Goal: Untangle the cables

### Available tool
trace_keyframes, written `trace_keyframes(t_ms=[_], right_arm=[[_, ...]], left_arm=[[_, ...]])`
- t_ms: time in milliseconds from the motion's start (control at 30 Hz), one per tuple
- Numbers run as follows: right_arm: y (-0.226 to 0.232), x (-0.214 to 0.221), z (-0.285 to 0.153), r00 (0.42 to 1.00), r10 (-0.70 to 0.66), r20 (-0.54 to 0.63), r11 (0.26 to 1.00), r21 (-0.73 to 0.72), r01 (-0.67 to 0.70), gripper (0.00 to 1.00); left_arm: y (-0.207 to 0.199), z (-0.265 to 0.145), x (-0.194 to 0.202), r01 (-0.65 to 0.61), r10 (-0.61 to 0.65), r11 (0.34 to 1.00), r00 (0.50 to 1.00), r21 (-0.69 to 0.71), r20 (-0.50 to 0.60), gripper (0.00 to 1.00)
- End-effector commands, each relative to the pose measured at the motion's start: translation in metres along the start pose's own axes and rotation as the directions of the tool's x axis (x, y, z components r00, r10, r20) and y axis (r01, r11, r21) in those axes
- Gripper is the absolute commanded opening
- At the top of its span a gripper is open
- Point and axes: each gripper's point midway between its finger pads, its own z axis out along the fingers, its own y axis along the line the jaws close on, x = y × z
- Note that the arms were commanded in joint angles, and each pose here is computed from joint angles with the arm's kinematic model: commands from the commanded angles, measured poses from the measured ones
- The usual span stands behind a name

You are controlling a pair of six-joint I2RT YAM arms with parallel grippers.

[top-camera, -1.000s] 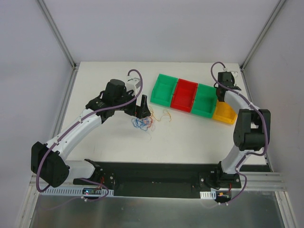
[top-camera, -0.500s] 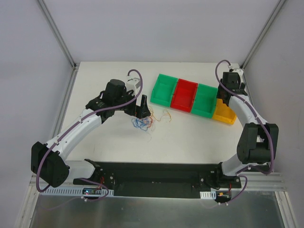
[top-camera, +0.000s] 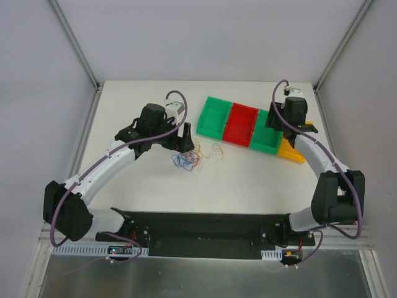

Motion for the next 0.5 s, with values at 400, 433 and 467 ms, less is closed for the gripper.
trace_keyframes(t_ms=[400, 433, 467], right_arm=[[0.253, 0.127, -0.084, 0.97, 0.242, -0.03, 0.692, -0.695, -0.195, 0.73], [0.252, 0.133, -0.078, 0.964, 0.261, -0.059, 0.698, -0.678, -0.231, 0.73], [0.254, 0.139, -0.074, 0.96, 0.266, -0.084, 0.702, -0.666, -0.253, 0.74]], left_arm=[[0.063, 0.079, 0.052, 0.158, -0.204, 0.971, 0.937, -0.178, -0.285, 0.95], [0.066, 0.083, 0.053, 0.156, -0.207, 0.97, 0.934, -0.187, -0.292, 0.94], [0.068, 0.086, 0.055, 0.156, -0.211, 0.968, 0.93, -0.196, -0.301, 0.92]])
